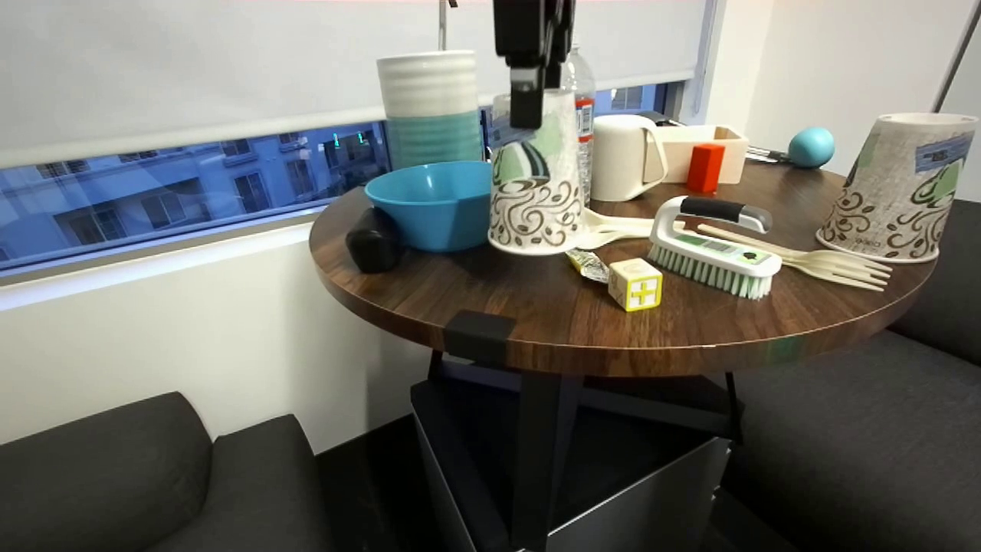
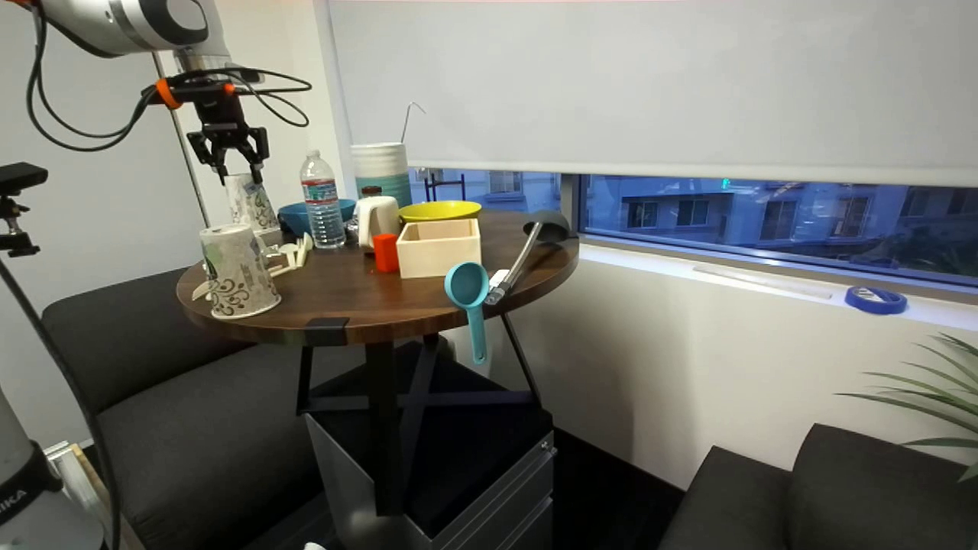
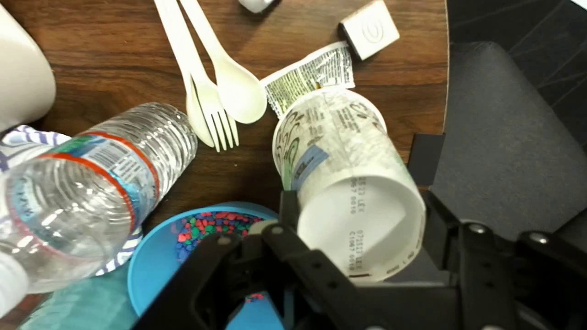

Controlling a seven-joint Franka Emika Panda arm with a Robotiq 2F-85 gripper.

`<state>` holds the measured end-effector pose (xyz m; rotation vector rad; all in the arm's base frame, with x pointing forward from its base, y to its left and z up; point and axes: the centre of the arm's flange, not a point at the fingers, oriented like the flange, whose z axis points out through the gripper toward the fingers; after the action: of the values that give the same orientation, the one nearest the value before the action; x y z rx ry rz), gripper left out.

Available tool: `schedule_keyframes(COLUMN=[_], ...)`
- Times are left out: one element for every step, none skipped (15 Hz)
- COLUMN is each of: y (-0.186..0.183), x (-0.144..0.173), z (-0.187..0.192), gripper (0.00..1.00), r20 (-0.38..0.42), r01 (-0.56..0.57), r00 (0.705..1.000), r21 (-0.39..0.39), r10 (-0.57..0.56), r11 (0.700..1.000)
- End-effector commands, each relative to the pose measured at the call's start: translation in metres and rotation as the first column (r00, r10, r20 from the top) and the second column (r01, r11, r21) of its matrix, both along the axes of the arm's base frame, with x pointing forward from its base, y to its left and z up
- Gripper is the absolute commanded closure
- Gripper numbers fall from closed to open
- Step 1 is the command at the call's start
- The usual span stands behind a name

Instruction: Stack up the cups then turn them upright

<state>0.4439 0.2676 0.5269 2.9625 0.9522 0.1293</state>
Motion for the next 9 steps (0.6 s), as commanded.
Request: schedule_keyframes(y=[-0.029,-0.038,-0.051,-0.061,-0.07,-0.078,-0.088,-0.097,-0.106], x=[-0.027,-0.034,-0.044,-0.052,-0.059,-0.067,-0.075,-0.081,-0.089], z=[0.045,0.055,0.062,0.07,0.078,0.085,0.09,0.096,0.097], gripper=[0.6,0.6,0.6,0.6,0.6,0.6,0.6,0.6,0.6], r20=[0.009,0.008,0.008,0.007,0.006,0.005,0.003,-0.001,-0.007], r01=[0.026,0.05,0.078,0.107,0.131,0.157,0.191,0.225,0.269], r00=[1.0,0.999,0.997,0.994,0.991,0.987,0.981,0.974,0.962], r21=[-0.082,-0.103,-0.115,-0.126,-0.132,-0.137,-0.141,-0.143,-0.15], r10=[-0.025,-0.049,-0.078,-0.107,-0.131,-0.158,-0.193,-0.228,-0.273], r11=[0.996,0.993,0.99,0.986,0.983,0.978,0.971,0.964,0.951])
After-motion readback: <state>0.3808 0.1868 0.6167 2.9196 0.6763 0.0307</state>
